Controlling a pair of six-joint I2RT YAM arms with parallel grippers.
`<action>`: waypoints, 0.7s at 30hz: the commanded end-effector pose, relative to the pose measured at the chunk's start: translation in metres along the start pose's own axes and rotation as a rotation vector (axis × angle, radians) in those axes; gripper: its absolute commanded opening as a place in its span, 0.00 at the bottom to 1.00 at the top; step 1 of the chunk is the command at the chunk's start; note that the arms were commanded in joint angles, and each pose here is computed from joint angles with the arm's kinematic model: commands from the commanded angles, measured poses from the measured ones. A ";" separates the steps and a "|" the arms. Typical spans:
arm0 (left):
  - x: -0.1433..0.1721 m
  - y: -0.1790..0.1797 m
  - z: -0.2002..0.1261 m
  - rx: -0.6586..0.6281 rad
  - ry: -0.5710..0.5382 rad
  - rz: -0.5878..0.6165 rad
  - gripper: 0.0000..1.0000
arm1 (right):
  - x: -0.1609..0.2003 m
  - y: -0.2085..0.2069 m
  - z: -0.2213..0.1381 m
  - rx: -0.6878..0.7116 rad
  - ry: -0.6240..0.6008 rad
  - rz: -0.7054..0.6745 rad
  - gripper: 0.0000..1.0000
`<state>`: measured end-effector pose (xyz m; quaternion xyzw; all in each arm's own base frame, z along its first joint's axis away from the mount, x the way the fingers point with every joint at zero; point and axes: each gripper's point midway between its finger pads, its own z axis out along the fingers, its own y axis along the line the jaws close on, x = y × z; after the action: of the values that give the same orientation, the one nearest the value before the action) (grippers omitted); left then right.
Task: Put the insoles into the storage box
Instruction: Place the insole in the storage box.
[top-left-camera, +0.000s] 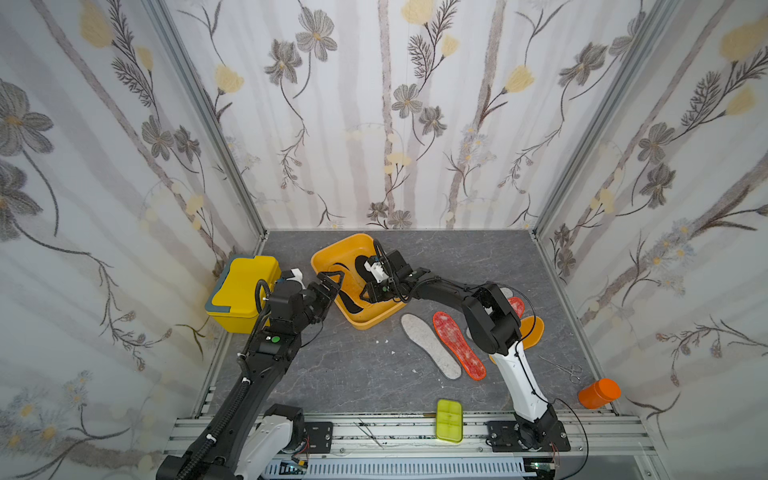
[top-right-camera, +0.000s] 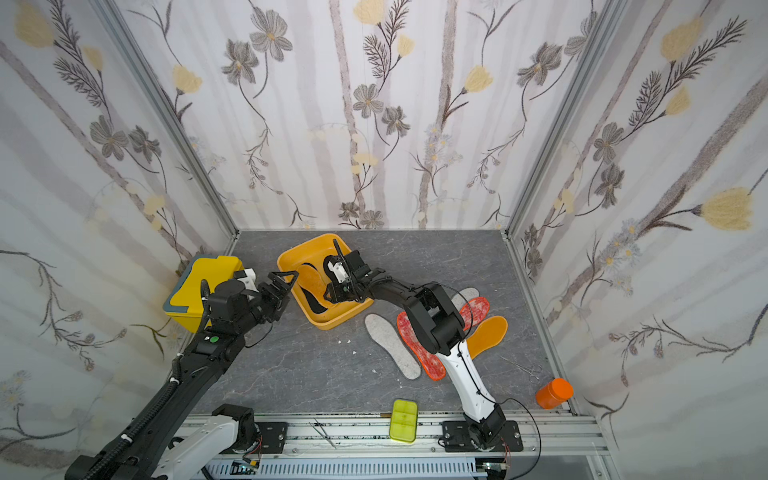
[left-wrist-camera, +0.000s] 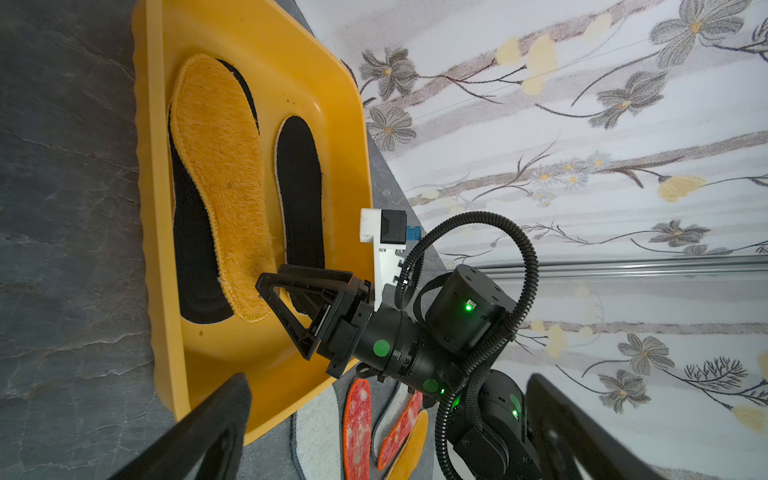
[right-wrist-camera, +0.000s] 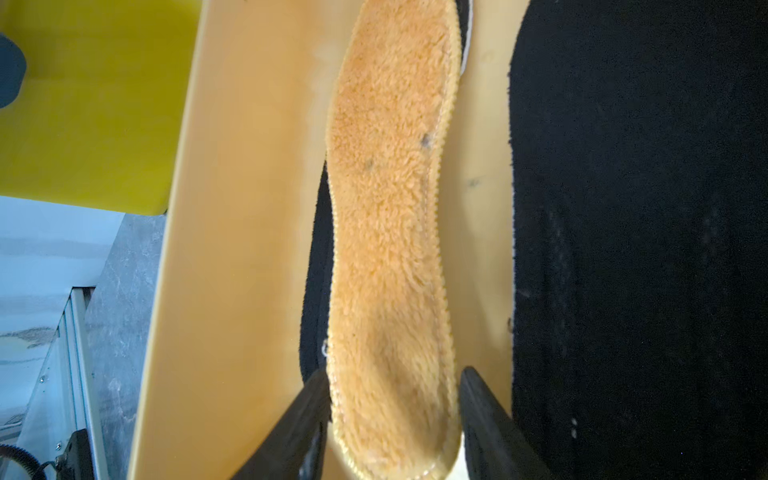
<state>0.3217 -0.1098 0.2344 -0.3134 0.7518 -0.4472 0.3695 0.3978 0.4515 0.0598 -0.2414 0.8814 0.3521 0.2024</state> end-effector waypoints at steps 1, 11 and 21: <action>-0.001 -0.004 0.000 0.021 -0.006 0.010 1.00 | -0.003 0.009 0.001 -0.045 -0.008 -0.009 0.50; -0.001 -0.005 -0.001 0.025 -0.006 0.011 1.00 | -0.005 0.019 -0.001 -0.092 -0.013 0.007 0.50; 0.001 -0.004 0.003 0.021 0.014 0.018 1.00 | -0.058 0.023 -0.068 0.035 -0.209 -0.069 0.52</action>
<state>0.3220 -0.1112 0.2304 -0.3134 0.7550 -0.4468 0.3634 0.4033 0.4433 0.1161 -0.2365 0.8629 0.3687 0.2522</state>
